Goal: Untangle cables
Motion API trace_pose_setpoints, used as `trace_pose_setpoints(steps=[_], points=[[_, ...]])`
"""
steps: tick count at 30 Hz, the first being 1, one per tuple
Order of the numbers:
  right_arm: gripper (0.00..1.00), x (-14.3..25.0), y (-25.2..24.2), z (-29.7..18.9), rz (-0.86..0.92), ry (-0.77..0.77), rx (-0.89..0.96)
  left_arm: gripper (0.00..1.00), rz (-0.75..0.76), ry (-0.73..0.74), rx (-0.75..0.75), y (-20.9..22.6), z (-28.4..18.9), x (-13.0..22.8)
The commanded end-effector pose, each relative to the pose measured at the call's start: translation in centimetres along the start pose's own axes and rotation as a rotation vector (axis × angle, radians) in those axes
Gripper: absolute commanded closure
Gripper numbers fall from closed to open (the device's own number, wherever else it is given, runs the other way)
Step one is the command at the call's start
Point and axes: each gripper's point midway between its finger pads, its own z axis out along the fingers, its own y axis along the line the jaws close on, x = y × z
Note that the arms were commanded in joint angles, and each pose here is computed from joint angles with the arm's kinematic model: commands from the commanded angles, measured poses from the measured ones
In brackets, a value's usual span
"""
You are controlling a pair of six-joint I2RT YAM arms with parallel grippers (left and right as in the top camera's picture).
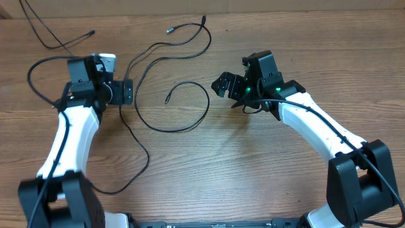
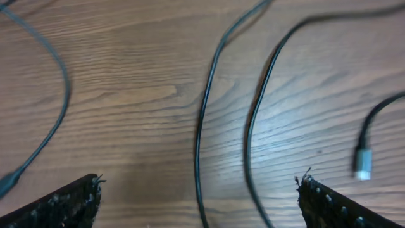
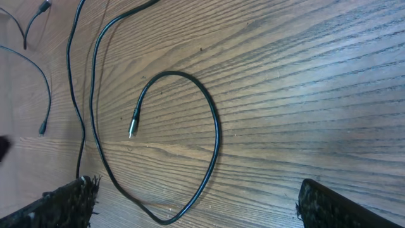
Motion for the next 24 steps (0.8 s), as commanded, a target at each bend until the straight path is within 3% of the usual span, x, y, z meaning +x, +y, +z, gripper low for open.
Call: trace_pose_setpoints(steps=[1,13,15,21,23,24], points=[[0.0,-0.3,0.6,-0.6,-0.016,-0.022,-0.008,0.0,0.165,0.048,0.016,-0.3,2.5,1.6],[0.0,-0.3,0.6,-0.6,-0.016,-0.021,-0.008,0.0,0.166,0.087,-0.029,0.6,9.6,4.0],[0.0,-0.3,0.6,-0.6,-0.016,-0.021,-0.008,0.04,0.156,0.089,-0.025,0.5,10.7,4.5],[0.0,-0.3,0.6,-0.6,-0.016,-0.021,-0.008,0.31,0.075,0.121,-0.015,0.2,13.0,6.3],[0.0,-0.3,0.6,-0.6,-0.016,-0.021,-0.008,0.53,0.059,0.128,-0.006,0.0,13.4,6.8],[0.0,-0.3,0.6,-0.6,-0.016,-0.021,-0.008,0.73,0.059,0.13,-0.004,-0.1,13.5,6.9]])
